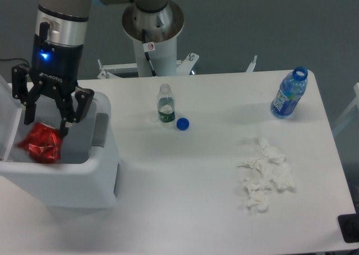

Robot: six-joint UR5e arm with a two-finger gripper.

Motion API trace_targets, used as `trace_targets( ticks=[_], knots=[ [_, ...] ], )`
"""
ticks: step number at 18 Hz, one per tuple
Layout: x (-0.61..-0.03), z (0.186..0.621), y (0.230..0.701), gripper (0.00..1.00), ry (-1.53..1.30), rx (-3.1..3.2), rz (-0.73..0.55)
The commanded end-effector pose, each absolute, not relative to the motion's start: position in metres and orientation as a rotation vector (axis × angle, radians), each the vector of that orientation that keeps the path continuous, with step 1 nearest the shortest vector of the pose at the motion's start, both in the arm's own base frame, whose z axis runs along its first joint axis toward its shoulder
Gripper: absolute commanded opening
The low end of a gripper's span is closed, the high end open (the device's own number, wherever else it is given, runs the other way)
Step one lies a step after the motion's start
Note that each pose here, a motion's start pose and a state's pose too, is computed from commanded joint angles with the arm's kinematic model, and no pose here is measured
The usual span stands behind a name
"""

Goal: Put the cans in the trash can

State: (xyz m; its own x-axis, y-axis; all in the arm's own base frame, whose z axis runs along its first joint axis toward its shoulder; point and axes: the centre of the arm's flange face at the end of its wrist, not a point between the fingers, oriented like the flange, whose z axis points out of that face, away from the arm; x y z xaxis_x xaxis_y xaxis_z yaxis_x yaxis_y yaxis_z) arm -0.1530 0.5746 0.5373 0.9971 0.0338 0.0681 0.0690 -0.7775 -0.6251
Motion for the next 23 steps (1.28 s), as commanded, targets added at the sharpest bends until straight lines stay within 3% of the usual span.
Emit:
trace_targets(
  ticks=[7,18,23],
  knots=[
    [-0.155,0.544,0.569,1.0,-0.015,-2.457,-0.03],
    [-0.25,0.505,0.534,1.0,0.103,-2.651,0.368],
    [-0.278,0.475,0.529,1.0,0.211,-2.724,0.411]
  ],
)
